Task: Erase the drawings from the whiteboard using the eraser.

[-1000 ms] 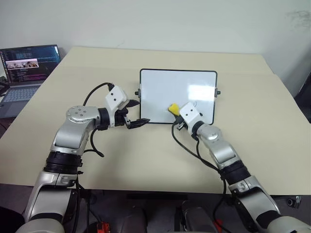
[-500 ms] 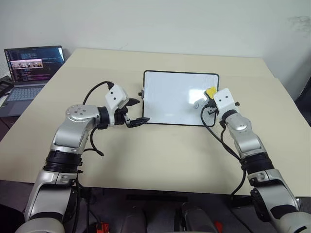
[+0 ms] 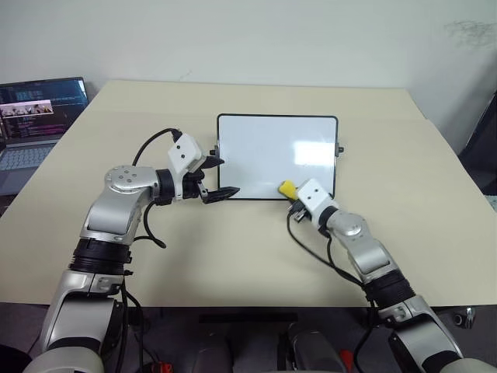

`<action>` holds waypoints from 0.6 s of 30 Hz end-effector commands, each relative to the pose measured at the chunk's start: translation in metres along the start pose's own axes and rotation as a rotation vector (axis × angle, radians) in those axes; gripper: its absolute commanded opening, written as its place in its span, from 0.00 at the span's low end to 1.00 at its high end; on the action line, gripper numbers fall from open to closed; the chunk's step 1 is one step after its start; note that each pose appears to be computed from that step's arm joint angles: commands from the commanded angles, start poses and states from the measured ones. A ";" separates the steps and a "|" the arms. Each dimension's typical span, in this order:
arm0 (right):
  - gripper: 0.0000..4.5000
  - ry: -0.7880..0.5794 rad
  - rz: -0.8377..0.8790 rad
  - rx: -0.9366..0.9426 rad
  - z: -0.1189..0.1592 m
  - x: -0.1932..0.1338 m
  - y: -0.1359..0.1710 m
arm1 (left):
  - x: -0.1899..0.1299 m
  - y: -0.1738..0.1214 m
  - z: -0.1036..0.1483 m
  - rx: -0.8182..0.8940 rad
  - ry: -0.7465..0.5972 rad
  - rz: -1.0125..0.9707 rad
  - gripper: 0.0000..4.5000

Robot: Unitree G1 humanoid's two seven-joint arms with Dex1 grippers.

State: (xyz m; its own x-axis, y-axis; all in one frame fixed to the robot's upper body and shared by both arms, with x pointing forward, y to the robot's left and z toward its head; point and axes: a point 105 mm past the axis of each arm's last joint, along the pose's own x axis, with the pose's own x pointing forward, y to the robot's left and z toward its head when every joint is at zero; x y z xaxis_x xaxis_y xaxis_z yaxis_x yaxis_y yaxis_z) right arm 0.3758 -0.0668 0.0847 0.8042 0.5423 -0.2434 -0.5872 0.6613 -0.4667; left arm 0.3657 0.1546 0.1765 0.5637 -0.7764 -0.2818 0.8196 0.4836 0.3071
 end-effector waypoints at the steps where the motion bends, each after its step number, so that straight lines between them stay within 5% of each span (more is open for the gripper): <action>1: 0.22 0.090 0.018 0.020 -0.021 0.001 0.005 | -0.006 0.006 0.014 0.045 -0.029 0.028 1.00; 8: 0.22 0.170 -0.281 0.030 -0.035 -0.006 -0.066 | -0.006 0.006 0.013 0.044 -0.027 0.032 1.00; 11: 0.22 0.276 -0.500 0.102 -0.063 -0.027 -0.110 | -0.006 0.006 0.012 0.041 -0.027 0.031 1.00; 18: 0.22 0.280 -0.480 0.106 -0.071 -0.030 -0.105 | -0.005 0.006 0.012 0.039 -0.029 0.026 1.00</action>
State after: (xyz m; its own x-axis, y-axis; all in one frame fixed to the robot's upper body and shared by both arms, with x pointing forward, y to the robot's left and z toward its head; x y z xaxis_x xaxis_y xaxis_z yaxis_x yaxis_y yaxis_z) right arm 0.4286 -0.1668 0.1290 0.9914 0.1031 -0.0801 -0.1295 0.8527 -0.5061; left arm 0.3657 0.1568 0.1762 0.5696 -0.7712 -0.2841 0.8159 0.4889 0.3085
